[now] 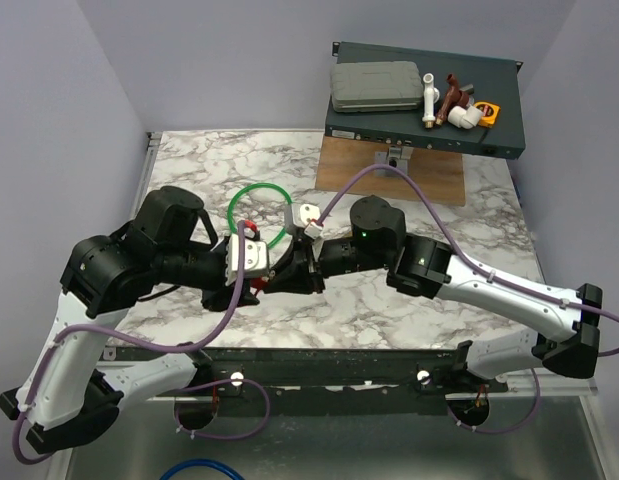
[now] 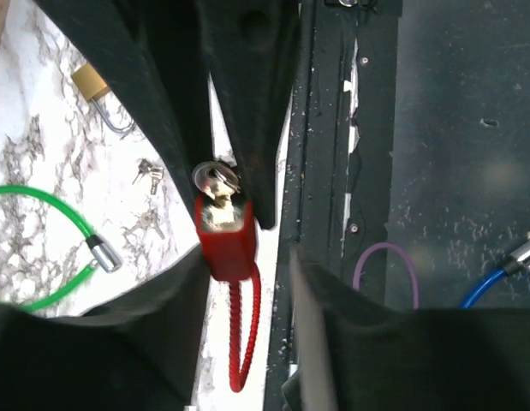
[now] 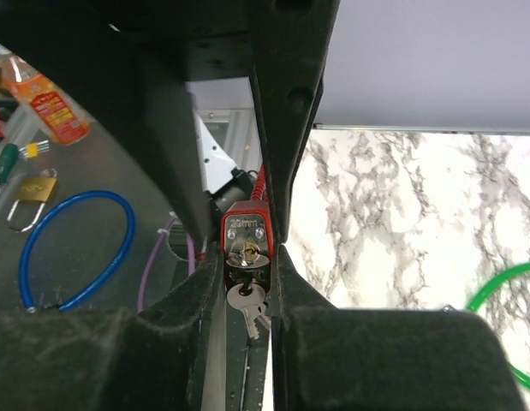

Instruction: Unlock with the key

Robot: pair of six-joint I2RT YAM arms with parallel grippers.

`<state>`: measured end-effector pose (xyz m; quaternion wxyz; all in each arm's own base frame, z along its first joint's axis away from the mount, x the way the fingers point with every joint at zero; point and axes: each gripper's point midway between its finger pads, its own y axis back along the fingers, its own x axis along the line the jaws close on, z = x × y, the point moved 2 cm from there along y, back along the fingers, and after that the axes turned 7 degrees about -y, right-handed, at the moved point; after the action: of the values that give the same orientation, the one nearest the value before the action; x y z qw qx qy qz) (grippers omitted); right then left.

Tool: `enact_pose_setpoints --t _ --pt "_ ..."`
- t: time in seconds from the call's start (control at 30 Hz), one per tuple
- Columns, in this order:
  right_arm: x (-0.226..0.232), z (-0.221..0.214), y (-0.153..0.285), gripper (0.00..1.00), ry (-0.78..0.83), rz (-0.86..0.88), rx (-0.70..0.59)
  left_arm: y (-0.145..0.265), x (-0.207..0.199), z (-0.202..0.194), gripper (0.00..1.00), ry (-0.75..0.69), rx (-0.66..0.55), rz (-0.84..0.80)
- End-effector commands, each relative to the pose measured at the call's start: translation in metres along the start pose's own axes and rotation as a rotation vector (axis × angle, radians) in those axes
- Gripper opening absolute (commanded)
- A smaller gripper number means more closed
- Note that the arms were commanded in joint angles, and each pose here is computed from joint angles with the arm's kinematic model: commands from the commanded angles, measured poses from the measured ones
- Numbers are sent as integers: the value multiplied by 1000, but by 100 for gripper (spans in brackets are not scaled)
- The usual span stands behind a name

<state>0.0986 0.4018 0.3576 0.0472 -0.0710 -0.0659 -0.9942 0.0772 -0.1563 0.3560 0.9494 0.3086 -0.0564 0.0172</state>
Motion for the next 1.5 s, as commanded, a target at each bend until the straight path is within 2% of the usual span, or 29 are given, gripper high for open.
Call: enact_pose_setpoints --t 0.0,0.03,0.1,0.2,0.3,0.37,0.4,0.47,0.6,0.67,0.73,0.77,0.8,1.0,1.07,1.27,1.4,1.47 --pt "-12 18 12 1 9 -100 -93 14 -18 7 49 -22 -57 -16" --pt "-11 18 13 1 5 -101 -98 15 -15 7 53 -20 -50 6" --pt "-10 20 15 1 8 -104 -112 18 -10 4 74 -18 -30 51" --pt "-6 24 19 1 -19 -97 -135 17 -4 -3 76 -29 -15 102" --pt "-2 30 18 1 -30 -76 -166 13 4 -7 64 -29 -4 135" --pt "1 32 17 1 -42 -56 -184 11 15 -11 50 -22 17 181" --pt "3 33 17 1 -46 -45 -196 12 20 -10 46 -26 18 206" --pt "6 34 15 1 -60 -22 -210 14 28 -8 40 -37 16 254" --pt "10 34 12 1 -92 10 -242 17 31 0 37 -42 -9 272" --pt "11 34 12 1 -103 20 -254 15 31 -2 29 -43 -4 262" --pt "10 32 11 1 -116 16 -258 15 28 -2 14 -44 -9 253" --pt "9 30 11 1 -123 9 -264 15 27 -2 3 -47 -14 246" --pt "8 30 12 1 -133 -1 -276 15 25 -3 0 -48 -12 239" --pt "2 32 29 1 -196 -65 -460 14 15 -19 0 -10 7 226" --pt "-2 28 32 1 -209 -94 -485 16 15 -23 0 -2 20 240" --pt "-5 27 41 1 -226 -139 -510 15 9 -38 0 20 63 236" --pt "1 22 33 1 -245 -77 -476 18 10 -32 0 11 47 236" --pt "4 22 24 12 -253 -39 -428 21 11 -23 0 -4 33 229"
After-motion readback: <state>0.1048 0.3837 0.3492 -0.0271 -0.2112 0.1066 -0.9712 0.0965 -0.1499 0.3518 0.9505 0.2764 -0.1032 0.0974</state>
